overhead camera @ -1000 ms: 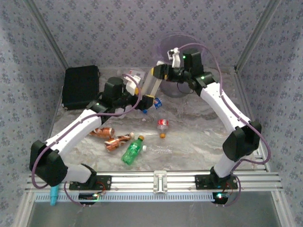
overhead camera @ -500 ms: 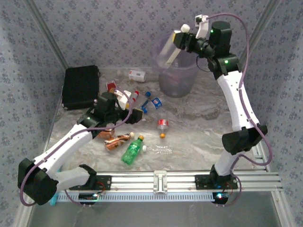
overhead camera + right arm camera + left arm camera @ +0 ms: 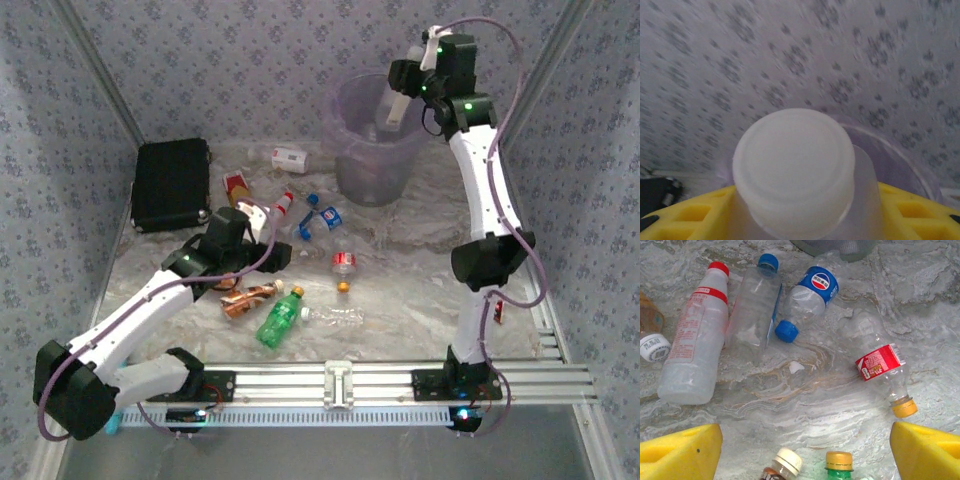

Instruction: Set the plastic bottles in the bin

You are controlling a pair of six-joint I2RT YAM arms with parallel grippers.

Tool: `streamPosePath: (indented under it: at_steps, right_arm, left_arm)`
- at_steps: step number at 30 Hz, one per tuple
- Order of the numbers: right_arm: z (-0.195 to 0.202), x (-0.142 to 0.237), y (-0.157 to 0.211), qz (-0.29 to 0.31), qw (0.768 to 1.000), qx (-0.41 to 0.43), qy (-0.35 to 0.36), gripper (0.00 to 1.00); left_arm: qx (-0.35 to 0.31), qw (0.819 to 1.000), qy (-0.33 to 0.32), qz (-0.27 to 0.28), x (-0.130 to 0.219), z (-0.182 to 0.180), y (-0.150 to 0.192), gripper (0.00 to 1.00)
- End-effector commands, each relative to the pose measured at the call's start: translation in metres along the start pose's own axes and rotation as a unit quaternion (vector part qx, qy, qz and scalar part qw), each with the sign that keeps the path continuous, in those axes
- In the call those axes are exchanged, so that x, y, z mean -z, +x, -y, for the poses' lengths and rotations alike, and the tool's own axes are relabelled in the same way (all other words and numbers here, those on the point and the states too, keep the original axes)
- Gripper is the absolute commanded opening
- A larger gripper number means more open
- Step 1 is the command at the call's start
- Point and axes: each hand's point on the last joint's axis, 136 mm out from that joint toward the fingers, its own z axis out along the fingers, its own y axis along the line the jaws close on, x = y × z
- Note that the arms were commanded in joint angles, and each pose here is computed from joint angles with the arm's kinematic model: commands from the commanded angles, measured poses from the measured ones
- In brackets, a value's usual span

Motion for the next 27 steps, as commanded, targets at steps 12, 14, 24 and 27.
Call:
streamPosePath:
  at_steps: [12, 14, 24, 27]
  right_arm:
    - [0.040, -0.069, 0.102, -0.141, 0.987, 0.044, 0.063, 0.46]
    - [0.043, -0.075, 0.116, -0.159, 0.984, 0.042, 0.065, 0.46]
    - [0.048, -0.085, 0.139, -0.188, 0.979, 0.037, 0.069, 0.68]
    - [0.045, -0.081, 0.131, -0.179, 0.981, 0.040, 0.067, 0.80]
  left_arm:
    - [0.019, 0.999, 0.000, 0.029, 0.015, 0.001, -0.005, 0.81]
    - [0.020, 0.999, -0.001, 0.031, 0.015, 0.001, -0.007, 0.79]
    - [0.022, 0.999, 0.002, 0.036, 0.016, 0.002, -0.010, 0.79]
    - [0.018, 0.999, 0.001, 0.036, 0.016, 0.001, -0.009, 0.81]
